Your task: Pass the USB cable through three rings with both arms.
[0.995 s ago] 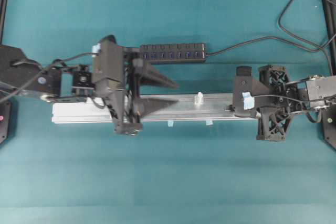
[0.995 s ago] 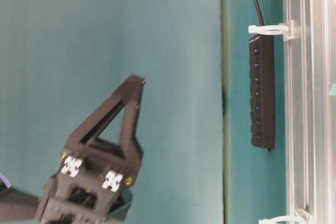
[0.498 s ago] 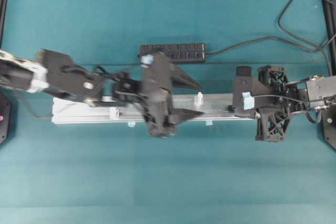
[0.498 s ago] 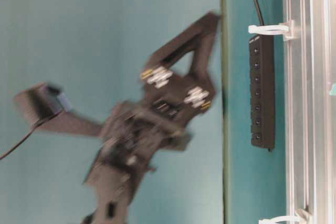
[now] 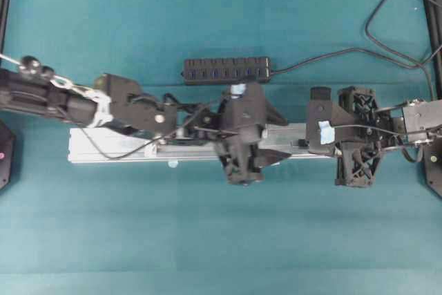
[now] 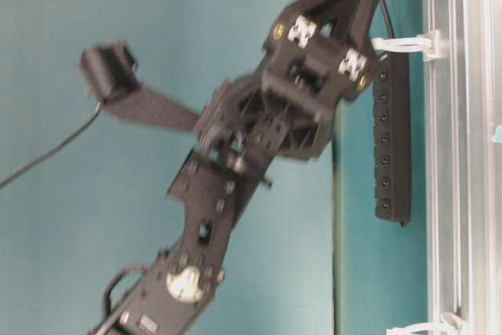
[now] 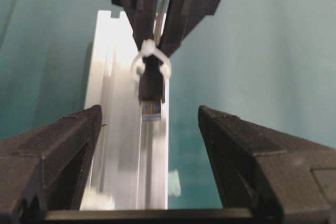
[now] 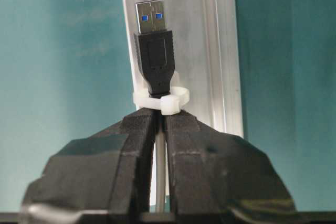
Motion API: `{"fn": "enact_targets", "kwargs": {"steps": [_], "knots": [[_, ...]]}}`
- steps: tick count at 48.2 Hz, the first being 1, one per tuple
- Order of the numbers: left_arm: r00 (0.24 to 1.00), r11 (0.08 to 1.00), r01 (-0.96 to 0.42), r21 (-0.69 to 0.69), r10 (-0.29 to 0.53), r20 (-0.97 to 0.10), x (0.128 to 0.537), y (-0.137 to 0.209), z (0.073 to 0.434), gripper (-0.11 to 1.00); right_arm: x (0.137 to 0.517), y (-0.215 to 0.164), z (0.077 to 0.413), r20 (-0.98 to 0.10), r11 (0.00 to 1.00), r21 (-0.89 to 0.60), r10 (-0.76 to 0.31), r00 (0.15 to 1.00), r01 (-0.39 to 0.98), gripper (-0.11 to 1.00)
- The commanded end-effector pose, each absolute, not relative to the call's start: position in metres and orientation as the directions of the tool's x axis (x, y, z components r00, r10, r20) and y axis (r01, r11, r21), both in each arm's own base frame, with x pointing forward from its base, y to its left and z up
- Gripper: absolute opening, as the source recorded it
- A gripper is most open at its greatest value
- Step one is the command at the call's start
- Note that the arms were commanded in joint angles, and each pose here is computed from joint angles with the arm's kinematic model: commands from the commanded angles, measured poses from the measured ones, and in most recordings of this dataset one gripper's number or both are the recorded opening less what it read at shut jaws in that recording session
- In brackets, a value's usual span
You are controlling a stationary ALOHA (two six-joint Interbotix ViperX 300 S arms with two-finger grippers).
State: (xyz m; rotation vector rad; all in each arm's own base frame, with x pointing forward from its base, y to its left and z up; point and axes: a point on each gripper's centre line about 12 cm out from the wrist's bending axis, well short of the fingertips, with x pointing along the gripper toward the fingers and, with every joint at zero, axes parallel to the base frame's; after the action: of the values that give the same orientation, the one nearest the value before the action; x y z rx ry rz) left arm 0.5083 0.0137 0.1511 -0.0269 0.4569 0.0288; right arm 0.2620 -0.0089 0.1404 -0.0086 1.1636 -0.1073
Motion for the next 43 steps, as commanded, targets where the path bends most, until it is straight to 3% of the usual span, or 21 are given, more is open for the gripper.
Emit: {"fn": "enact_targets", "kwargs": {"steps": [1, 21, 43], "knots": [[0.896, 0.999, -0.034, -0.018, 0.022, -0.444, 0.517, 0.014, 0.154, 0.81, 0.264, -0.008, 0.144, -0.909, 0.994, -0.053, -0.086, 0.407, 0.092, -0.07], [0.883, 1.000, -0.028, -0.009, 0.021, -0.469, 0.526, 0.013, 0.144, 0.80, 0.264, -0.008, 0.144, -0.908, 0.994, -0.053, -0.086, 0.410, 0.092, -0.07], [0.899, 1.000, -0.028, -0.011, 0.020, -0.437, 0.529, 0.013, 0.143, 0.69, 0.265, -0.008, 0.145, -0.903, 0.995, -0.049, -0.084, 0.422, 0.092, -0.07]]}}
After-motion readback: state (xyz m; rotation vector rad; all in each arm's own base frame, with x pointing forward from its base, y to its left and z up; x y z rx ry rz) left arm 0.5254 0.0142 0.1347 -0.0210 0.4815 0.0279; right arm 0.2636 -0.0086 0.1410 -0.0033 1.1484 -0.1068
